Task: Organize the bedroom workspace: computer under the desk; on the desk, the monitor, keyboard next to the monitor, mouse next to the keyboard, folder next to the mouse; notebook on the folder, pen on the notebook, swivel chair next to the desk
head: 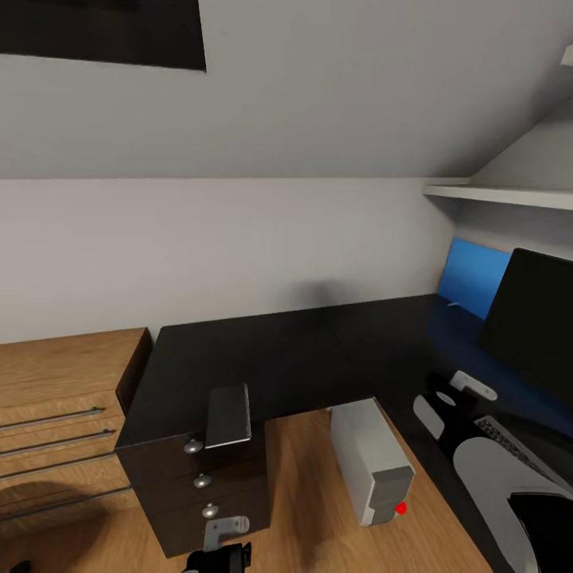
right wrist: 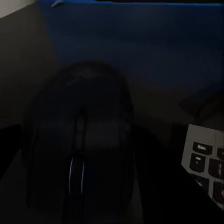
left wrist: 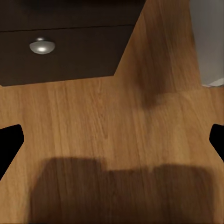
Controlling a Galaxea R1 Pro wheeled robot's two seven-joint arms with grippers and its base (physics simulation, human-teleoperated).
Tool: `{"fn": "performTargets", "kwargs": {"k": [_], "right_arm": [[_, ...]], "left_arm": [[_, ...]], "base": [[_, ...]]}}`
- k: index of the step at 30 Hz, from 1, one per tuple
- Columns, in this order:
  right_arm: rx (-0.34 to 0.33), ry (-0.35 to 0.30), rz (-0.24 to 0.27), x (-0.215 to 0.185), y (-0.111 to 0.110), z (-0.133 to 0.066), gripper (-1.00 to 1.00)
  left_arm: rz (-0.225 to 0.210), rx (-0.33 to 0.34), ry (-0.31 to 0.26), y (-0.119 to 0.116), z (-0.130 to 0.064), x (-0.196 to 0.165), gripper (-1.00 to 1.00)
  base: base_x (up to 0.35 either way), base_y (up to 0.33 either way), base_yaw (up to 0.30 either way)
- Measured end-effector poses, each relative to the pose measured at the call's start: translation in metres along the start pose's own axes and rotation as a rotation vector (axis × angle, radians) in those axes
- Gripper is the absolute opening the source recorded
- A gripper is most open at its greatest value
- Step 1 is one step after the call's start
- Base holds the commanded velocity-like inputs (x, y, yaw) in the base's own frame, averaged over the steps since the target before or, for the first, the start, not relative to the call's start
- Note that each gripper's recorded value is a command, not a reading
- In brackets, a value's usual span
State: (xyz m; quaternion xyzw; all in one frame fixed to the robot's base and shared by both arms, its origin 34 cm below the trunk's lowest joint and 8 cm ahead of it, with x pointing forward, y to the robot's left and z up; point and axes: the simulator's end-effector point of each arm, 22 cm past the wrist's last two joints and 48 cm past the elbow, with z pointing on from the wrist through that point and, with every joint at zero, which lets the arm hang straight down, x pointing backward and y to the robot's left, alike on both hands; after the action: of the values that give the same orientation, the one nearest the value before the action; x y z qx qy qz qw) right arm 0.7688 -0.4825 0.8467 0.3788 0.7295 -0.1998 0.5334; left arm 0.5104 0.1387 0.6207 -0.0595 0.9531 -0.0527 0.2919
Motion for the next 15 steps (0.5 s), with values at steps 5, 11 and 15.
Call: {"fn": "performTargets", "kwargs": {"k": [5, 11, 15], "right_arm": [[0.019, -0.029, -0.043, 0.001, -0.006, 0.003, -1.0], [0.021, -0.032, -0.048, 0.01, -0.007, 0.006, -1.0], [0.021, -0.033, -0.048, 0.016, -0.008, 0.008, -1.0]], "left_arm": [[0.002, 0.002, 0.0, 0.0, 0.007, 0.005, 1.0], [0.003, 0.0, 0.0, 0.002, 0.015, 0.011, 1.0], [0.004, 0.001, 0.0, 0.002, 0.02, 0.015, 1.0]], "base": [[0.0, 0.0, 0.0], [0.0, 0.0, 0.0], [0.0, 0.0, 0.0]]}}
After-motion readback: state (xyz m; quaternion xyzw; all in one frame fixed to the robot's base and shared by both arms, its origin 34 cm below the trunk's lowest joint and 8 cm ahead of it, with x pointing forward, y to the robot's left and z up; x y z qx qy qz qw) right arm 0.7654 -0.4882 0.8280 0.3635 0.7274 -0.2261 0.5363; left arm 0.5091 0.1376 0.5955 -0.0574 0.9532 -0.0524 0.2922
